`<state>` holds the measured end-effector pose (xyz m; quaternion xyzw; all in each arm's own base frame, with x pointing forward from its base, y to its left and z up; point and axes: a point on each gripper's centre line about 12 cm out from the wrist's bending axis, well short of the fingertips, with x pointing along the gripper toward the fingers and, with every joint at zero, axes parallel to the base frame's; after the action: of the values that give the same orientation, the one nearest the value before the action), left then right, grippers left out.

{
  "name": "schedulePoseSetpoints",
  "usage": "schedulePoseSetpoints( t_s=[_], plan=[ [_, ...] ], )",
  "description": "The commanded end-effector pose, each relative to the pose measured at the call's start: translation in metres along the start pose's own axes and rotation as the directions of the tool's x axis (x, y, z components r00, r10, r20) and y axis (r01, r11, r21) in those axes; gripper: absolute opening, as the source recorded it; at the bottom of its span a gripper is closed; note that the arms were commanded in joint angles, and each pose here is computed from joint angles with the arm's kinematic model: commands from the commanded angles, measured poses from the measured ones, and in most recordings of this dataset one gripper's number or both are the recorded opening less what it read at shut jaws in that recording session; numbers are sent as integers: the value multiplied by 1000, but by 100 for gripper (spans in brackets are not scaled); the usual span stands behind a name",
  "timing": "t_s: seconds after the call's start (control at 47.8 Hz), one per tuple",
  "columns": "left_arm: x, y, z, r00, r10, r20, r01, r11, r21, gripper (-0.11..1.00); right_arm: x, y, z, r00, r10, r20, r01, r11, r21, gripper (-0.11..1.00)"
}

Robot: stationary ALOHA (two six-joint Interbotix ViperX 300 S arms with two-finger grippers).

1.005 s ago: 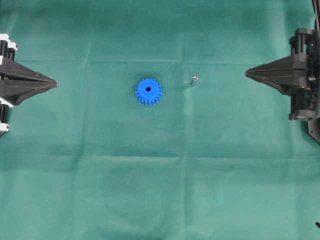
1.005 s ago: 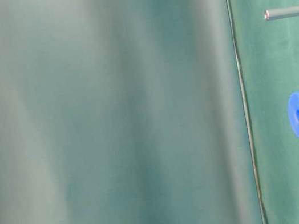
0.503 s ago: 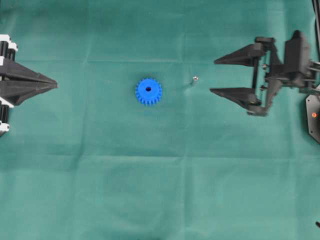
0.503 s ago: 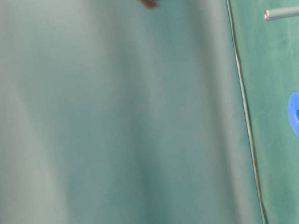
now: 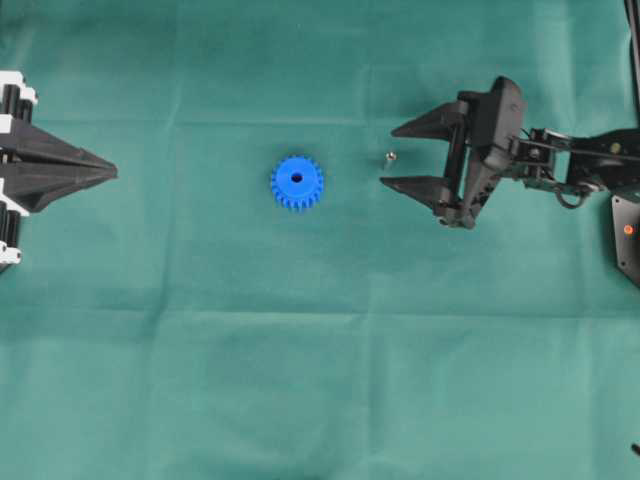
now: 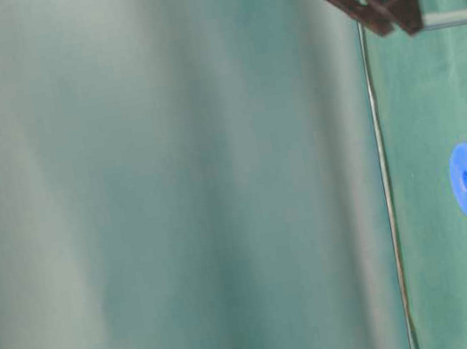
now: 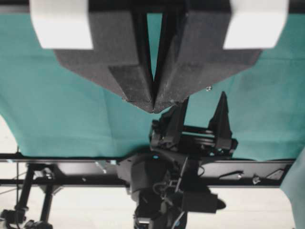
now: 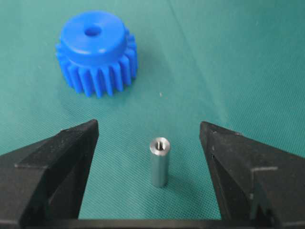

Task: Insert the shaft placed at a random location into the center hole of the small gear at another random location.
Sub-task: 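Close the right gripper on the silver shaft, holding it upright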

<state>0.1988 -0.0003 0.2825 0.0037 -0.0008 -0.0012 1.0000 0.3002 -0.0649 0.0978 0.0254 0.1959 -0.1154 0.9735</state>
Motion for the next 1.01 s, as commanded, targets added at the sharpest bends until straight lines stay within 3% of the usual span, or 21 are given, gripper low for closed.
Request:
schedulePoseSetpoints(
  t_s=[0.0, 0.251, 0.356, 0.419, 0.565, 0.628, 0.984],
  plan=[
    [3, 0, 8, 1000, 1, 20, -1, 1000, 3, 0, 6, -3, 8, 999, -12, 37, 12, 1000, 2, 86],
    [3, 0, 7, 1000, 1, 9, -1, 1000, 3, 0, 4, -5, 3, 1000, -20, 21, 20, 1000, 5, 85],
    [3, 0, 6, 1000, 1, 8, -1, 1000, 3, 0, 4, -5, 2, 1000, -20, 15, 20, 1000, 5, 78],
    [3, 0, 6, 1000, -1, 8, 1, 1000, 3, 0, 4, -5, 0, 1000, -17, 5, 17, 1000, 2, 69],
    [3, 0, 7, 1000, -1, 9, 1, 1000, 3, 0, 4, -4, -3, 1000, -9, -24, 9, 1000, -6, 27],
    [3, 0, 6, 1000, 1, 8, -1, 1000, 3, 0, 5, -3, -2, 1000, -6, -26, 6, 1000, -9, 14],
    [2, 0, 8, 1000, 1, 11, -1, 1000, 0, 0, 6, -3, 4, 1000, -5, -12, 5, 1000, -8, 13]
  ],
)
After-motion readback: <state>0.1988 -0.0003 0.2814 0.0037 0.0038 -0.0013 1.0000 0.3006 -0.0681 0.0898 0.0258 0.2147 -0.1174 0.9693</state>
